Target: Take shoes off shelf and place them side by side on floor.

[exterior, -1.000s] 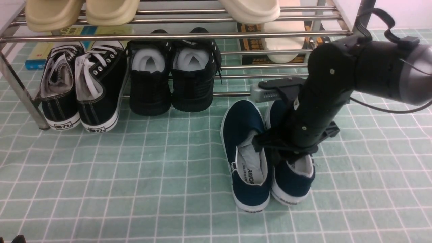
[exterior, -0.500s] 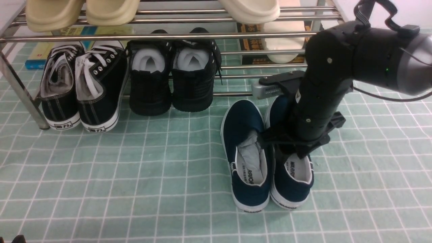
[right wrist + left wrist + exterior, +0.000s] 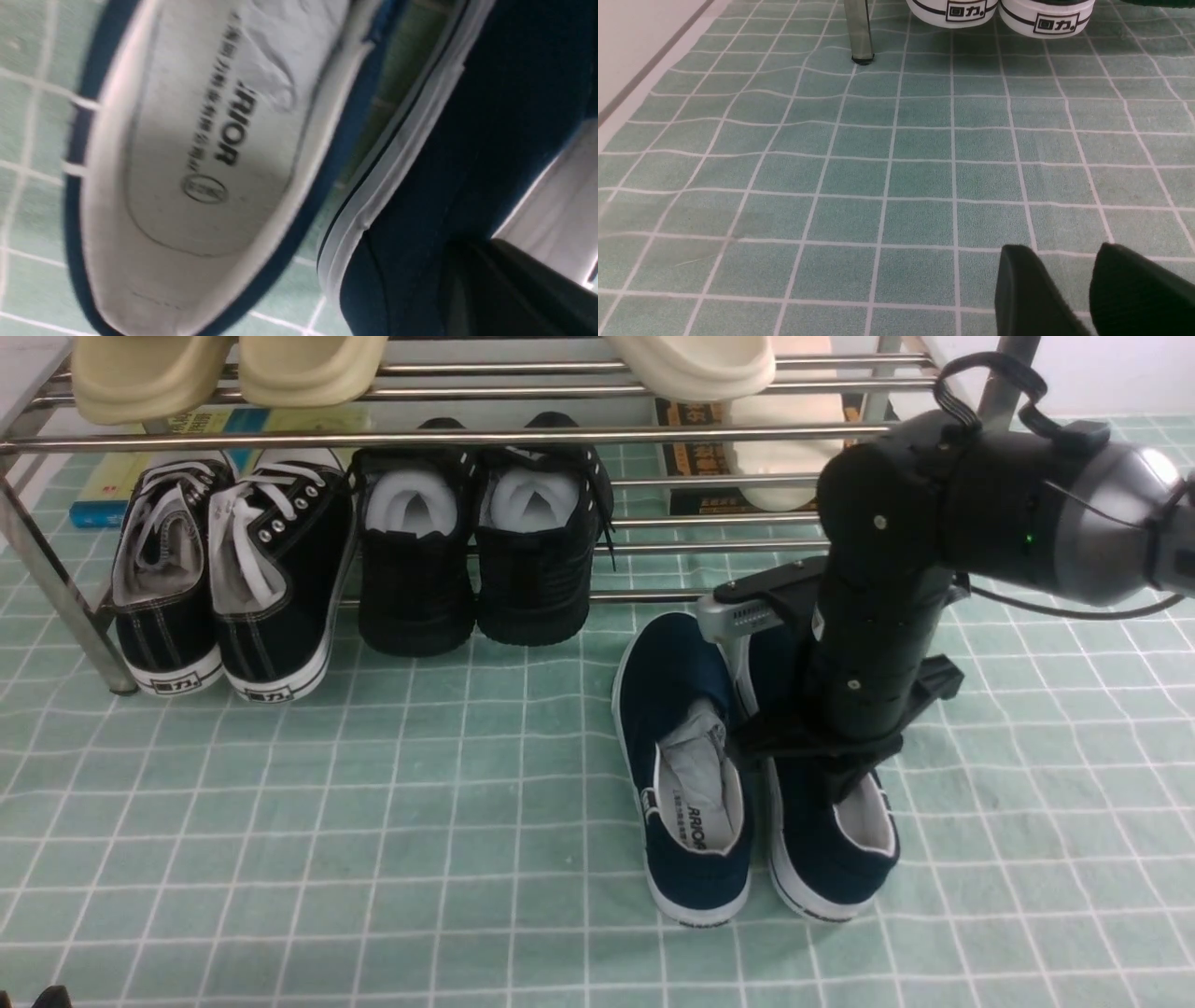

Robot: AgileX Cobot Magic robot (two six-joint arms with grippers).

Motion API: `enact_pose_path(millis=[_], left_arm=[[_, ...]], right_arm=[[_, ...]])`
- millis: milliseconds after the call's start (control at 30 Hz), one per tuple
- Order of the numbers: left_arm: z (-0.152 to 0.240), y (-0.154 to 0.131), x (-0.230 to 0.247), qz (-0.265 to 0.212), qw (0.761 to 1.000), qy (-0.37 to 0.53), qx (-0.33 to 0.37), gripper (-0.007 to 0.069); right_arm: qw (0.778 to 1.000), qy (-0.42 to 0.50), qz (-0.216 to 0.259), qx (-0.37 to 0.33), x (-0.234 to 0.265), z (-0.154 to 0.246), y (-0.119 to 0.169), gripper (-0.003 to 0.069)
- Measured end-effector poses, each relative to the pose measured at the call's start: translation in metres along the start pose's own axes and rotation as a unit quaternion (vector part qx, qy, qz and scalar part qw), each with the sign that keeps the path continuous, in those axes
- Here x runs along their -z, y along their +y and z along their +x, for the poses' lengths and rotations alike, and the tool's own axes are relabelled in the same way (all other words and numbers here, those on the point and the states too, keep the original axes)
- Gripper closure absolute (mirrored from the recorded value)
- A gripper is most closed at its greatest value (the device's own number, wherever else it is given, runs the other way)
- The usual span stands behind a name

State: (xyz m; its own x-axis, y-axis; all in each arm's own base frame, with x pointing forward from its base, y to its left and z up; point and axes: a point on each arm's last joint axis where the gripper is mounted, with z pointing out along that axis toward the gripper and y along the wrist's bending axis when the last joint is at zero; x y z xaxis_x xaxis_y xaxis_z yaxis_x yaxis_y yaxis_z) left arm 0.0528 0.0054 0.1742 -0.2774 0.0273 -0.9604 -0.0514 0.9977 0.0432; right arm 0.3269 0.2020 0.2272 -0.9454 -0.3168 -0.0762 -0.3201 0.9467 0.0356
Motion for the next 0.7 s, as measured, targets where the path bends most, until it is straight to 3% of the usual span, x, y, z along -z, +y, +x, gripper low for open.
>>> enact_pose_path(millis=[333, 600, 700], left_arm=[[0.0, 0.0, 0.0, 0.0, 1.0, 0.0, 0.0, 0.0384], [0.0, 0.0, 0.0, 0.0, 1.0, 0.0, 0.0, 0.0384], [0.0, 0.0, 0.0, 0.0, 1.0, 0.0, 0.0, 0.0384]], right_arm=[[1.0, -0.002, -0.005, -0.002, 0.0, -0.001, 0.001, 0.0617], [0.999, -0.016, -0.029, -0.014, 0.021, -0.01, 0.007, 0.0334], [0.998, -0.044, -0.037, -0.007, 0.037, -0.016, 0.009, 0.0298]])
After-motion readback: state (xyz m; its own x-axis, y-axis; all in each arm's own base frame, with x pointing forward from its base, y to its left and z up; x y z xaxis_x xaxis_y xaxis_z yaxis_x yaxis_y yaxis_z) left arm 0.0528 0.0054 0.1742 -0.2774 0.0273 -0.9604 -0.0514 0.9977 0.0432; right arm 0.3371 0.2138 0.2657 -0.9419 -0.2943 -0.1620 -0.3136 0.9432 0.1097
